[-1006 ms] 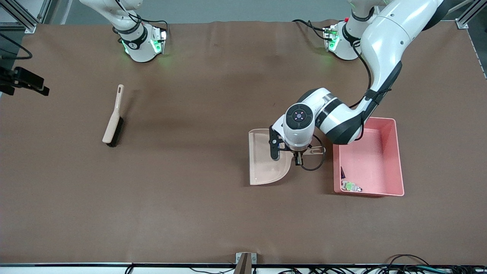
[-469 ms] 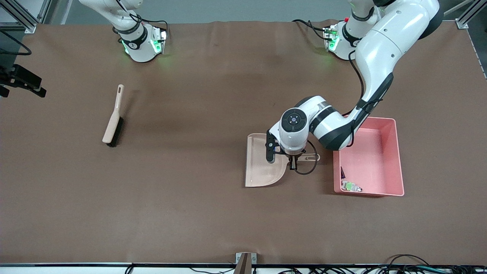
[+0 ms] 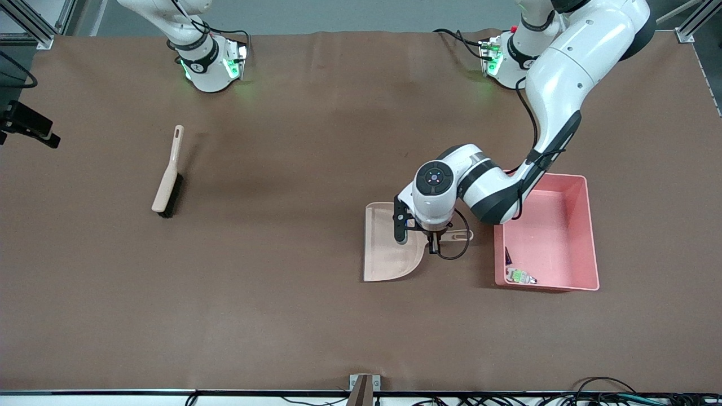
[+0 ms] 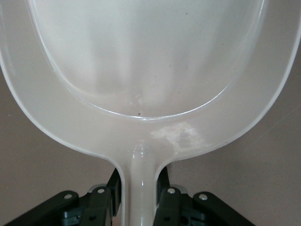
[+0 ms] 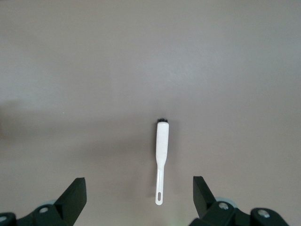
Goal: Clean e-waste and dump in bin
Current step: 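Open the left gripper and release the dustpan handle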
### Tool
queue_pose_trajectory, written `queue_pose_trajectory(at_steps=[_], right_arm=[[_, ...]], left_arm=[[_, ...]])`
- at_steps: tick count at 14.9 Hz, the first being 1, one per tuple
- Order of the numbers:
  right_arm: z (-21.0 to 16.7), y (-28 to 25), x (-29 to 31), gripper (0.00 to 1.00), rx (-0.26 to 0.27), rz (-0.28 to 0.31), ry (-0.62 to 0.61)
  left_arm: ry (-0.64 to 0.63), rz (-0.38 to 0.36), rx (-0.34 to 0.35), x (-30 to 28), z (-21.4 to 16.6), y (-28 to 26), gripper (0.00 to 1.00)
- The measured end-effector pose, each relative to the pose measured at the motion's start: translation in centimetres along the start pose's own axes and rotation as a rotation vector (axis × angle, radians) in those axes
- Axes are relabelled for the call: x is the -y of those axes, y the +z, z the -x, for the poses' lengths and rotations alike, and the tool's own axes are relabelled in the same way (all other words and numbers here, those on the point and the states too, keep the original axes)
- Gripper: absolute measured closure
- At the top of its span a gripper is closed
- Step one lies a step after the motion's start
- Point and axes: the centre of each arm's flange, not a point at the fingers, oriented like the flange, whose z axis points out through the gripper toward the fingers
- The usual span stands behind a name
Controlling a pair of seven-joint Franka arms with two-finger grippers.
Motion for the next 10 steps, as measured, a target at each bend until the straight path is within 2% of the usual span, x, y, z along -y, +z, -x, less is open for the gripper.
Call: queue_pose_trajectory(at_steps=[4,10], right_arm=[[-0.4,3.0,-2.0,0.0,-0.001,0.001,0.035],[0.9,2.8,-1.7,0.0,-0.007,0.003,0.031]], left_arm=[[-0.015,0.013,0.001,-0.2,-0.1,0.9,0.67],[-0.015,0.017,0.0,-0.2,-0.1,1.2,0.66]])
